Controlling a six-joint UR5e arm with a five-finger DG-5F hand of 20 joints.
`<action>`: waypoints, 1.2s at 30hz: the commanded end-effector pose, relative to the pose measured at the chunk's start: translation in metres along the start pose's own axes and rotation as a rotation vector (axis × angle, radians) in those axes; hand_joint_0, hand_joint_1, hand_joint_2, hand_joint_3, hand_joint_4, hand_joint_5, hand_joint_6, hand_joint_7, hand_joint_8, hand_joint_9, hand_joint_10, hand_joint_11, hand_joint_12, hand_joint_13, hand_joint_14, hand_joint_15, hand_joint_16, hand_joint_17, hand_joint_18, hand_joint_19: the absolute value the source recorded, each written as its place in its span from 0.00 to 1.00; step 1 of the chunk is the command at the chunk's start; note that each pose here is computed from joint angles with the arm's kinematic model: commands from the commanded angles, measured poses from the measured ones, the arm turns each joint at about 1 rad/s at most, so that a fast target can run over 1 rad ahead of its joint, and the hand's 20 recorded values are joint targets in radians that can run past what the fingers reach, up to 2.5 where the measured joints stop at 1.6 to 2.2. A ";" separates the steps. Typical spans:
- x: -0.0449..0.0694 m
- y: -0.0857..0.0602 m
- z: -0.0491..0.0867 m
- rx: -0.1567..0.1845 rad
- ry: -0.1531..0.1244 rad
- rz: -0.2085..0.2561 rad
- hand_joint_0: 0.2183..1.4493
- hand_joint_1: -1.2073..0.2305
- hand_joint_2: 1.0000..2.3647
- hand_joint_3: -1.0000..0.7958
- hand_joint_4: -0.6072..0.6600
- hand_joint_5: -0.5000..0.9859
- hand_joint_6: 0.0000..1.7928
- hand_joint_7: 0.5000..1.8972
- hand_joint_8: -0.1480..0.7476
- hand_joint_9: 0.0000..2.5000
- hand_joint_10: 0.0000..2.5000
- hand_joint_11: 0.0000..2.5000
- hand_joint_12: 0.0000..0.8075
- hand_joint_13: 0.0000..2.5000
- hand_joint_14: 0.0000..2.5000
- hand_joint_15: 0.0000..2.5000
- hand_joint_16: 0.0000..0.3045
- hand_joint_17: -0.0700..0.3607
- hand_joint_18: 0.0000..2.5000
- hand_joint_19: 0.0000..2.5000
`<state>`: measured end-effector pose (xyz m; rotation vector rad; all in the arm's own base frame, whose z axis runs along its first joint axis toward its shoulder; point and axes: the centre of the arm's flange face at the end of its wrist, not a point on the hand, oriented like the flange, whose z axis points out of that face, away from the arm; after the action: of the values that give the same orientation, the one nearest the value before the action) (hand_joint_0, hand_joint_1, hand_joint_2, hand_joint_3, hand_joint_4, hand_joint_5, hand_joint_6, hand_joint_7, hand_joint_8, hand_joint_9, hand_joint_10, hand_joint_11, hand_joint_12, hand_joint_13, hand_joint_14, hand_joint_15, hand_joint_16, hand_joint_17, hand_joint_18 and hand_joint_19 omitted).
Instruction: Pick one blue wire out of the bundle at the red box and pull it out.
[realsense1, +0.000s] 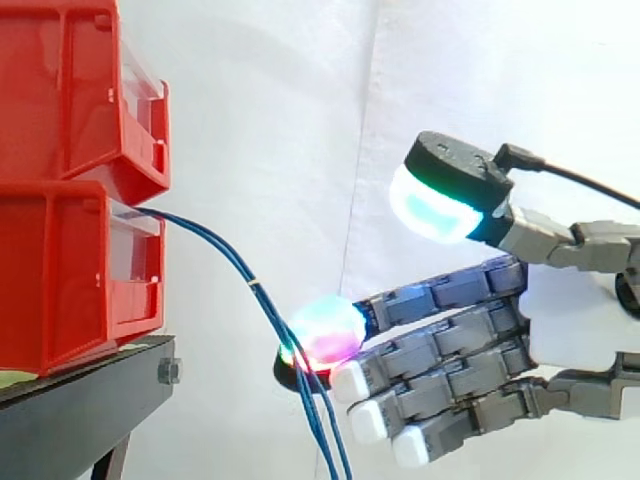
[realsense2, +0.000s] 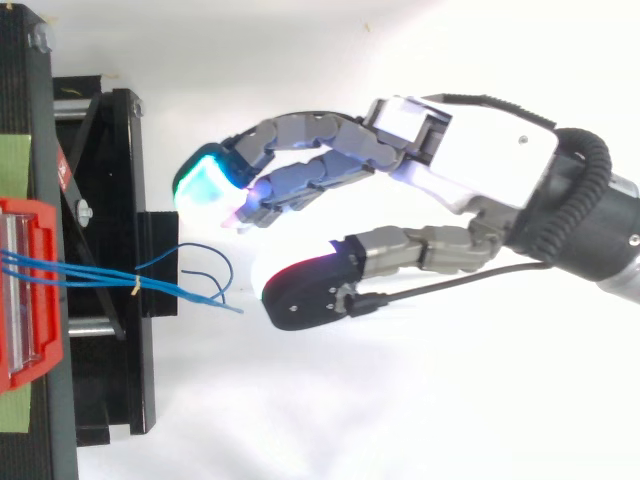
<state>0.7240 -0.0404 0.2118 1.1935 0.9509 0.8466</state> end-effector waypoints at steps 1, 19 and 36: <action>0.003 -0.004 0.005 0.000 0.002 0.009 0.22 0.44 0.00 0.28 0.75 0.22 0.28 0.17 0.56 0.25 0.00 0.15 0.56 0.28 0.01 0.17 0.20 0.49 0.26 0.18; 0.016 -0.012 0.009 -0.049 -0.003 -0.011 0.23 0.44 0.00 0.28 0.75 0.22 0.28 0.18 0.55 0.25 0.00 0.14 0.57 0.28 0.01 0.16 0.20 0.48 0.26 0.18; 0.041 -0.042 0.033 -0.054 0.012 0.030 0.25 0.40 0.00 0.28 0.78 0.23 0.28 0.25 0.54 0.25 0.00 0.14 0.56 0.23 0.00 0.13 0.20 0.47 0.24 0.17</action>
<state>0.7654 -0.0241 0.1726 1.1581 0.9188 0.8877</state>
